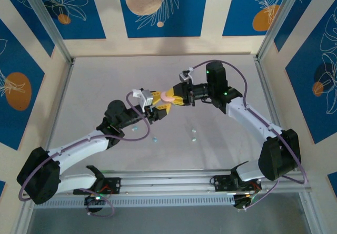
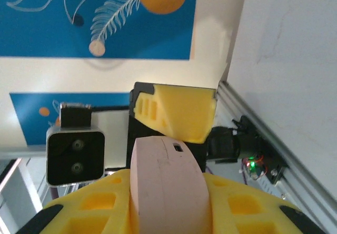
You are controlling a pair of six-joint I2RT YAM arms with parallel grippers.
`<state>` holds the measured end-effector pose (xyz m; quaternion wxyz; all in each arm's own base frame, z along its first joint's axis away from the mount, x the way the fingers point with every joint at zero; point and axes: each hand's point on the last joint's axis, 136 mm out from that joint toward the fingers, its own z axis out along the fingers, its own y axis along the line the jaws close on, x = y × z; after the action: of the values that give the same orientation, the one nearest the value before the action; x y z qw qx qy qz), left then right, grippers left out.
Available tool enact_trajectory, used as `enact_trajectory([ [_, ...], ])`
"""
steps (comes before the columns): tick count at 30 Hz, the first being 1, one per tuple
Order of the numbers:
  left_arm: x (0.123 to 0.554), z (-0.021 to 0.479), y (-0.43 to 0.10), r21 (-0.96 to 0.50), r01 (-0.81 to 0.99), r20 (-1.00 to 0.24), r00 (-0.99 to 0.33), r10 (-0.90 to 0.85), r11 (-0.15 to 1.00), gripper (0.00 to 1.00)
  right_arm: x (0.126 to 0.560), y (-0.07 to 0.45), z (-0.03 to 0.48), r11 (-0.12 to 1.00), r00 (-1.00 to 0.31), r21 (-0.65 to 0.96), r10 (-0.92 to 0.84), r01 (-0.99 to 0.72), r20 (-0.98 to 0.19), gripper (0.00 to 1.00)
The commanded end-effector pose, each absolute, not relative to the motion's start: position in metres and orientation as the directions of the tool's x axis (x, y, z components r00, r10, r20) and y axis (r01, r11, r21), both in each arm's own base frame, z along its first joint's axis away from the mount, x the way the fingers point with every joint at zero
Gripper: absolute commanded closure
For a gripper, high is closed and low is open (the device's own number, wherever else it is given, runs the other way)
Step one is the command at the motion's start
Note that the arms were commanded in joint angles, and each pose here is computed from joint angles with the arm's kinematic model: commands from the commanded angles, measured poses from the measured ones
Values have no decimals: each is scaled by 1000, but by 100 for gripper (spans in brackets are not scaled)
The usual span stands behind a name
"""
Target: Insert wireless bluetooth earbuds into charging case
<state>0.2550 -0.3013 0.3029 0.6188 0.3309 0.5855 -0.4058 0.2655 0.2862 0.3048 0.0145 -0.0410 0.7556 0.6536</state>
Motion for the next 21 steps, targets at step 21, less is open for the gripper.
enact_trajectory([
  [21,291,247,-237,-188,553,-893,-441,94,812,26,425,146,81,497,-844,798,536,340,25,76],
])
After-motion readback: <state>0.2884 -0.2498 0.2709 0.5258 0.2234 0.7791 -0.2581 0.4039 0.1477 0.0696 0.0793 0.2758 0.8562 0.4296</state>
